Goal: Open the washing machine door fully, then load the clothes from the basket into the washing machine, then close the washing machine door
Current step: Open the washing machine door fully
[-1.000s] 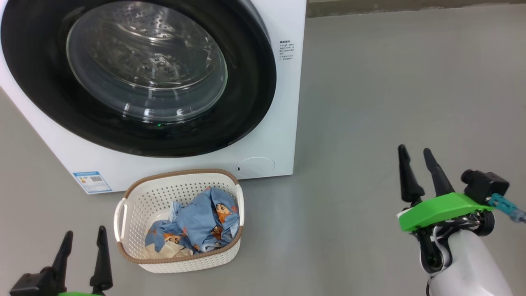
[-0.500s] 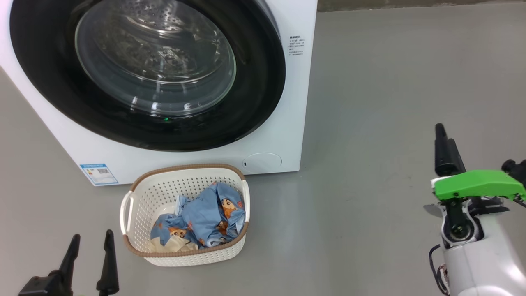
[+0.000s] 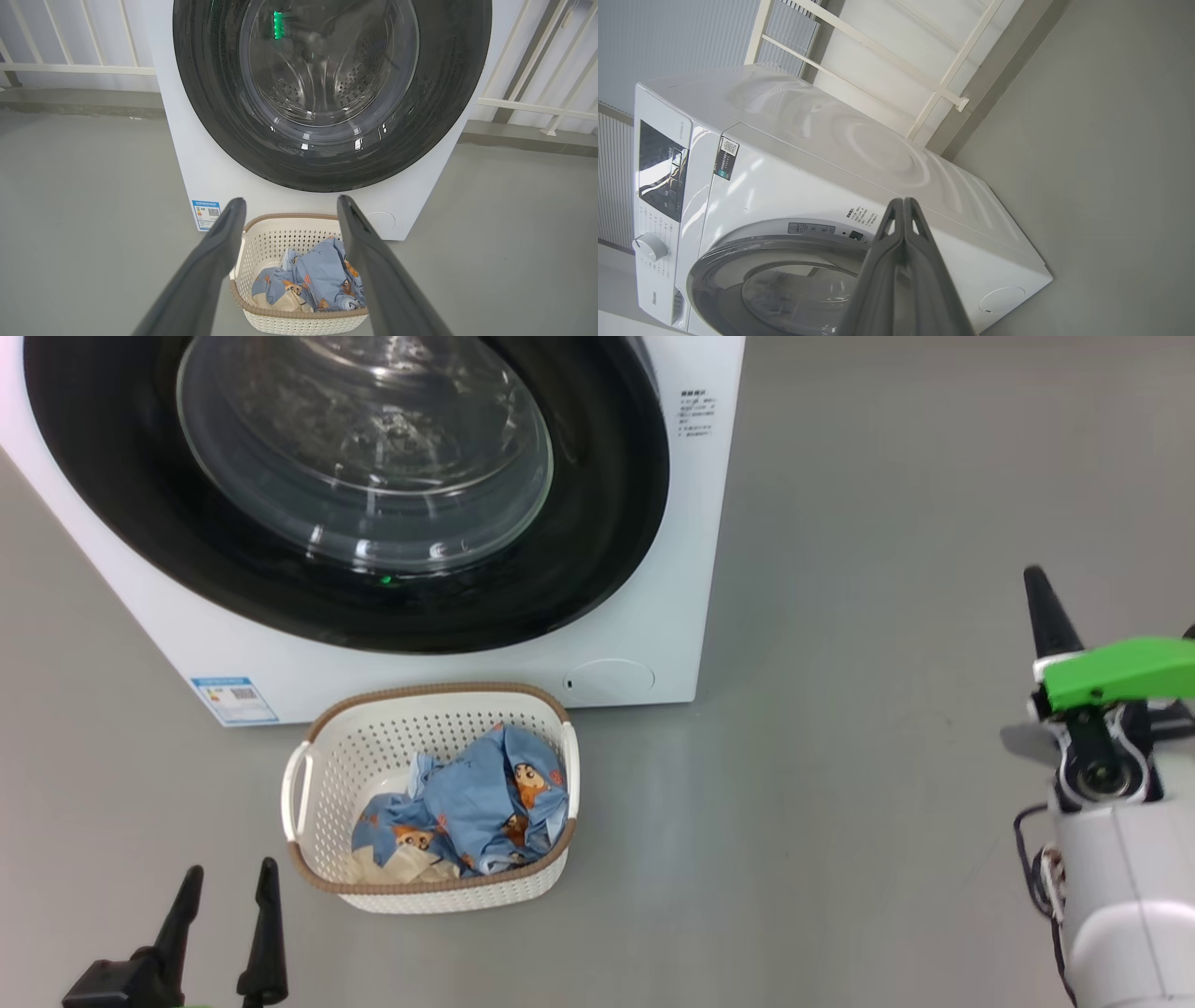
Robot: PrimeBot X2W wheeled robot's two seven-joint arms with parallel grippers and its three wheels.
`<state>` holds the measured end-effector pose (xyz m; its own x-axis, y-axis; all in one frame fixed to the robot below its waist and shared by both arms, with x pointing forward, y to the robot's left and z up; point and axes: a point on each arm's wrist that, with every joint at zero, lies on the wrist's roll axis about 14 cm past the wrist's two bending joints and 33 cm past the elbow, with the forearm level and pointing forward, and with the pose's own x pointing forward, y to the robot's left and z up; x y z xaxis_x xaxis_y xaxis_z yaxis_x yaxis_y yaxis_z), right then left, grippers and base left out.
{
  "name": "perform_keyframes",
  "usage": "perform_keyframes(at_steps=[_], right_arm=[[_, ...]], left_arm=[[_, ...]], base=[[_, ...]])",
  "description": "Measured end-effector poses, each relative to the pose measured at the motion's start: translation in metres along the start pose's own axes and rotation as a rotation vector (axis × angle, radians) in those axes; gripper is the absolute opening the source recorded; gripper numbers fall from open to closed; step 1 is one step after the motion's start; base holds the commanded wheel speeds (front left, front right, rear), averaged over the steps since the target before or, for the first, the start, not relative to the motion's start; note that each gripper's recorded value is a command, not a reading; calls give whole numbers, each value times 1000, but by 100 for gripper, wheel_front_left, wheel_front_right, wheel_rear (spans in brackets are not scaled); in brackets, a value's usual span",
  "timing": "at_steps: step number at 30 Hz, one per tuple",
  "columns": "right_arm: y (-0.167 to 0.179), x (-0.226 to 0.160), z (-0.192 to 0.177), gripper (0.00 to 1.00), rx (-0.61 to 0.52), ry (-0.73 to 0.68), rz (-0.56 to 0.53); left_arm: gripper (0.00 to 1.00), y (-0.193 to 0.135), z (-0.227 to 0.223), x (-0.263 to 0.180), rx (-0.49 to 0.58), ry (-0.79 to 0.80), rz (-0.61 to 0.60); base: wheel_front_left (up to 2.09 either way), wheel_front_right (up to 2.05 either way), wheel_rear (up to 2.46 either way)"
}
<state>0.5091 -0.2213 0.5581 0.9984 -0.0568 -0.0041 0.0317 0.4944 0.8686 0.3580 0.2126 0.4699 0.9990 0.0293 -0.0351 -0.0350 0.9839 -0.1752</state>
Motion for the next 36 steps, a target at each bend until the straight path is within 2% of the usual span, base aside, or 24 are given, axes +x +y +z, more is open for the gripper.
perform_keyframes(at_steps=[10,18,26,36], right_arm=[[23,38,-16,0,187,110,46],[41,72,-46,0,239,269,73],[68,110,-56,0,185,359,122],[96,138,-103,0,165,544,167]], left_arm=[[100,3,-12,6,-18,37,9],[100,3,-17,18,-29,51,10],[100,2,-22,32,-53,59,11],[100,6,-16,51,-44,35,17]], base=[[0,0,0],[0,0,0],[0,0,0],[0,0,0]])
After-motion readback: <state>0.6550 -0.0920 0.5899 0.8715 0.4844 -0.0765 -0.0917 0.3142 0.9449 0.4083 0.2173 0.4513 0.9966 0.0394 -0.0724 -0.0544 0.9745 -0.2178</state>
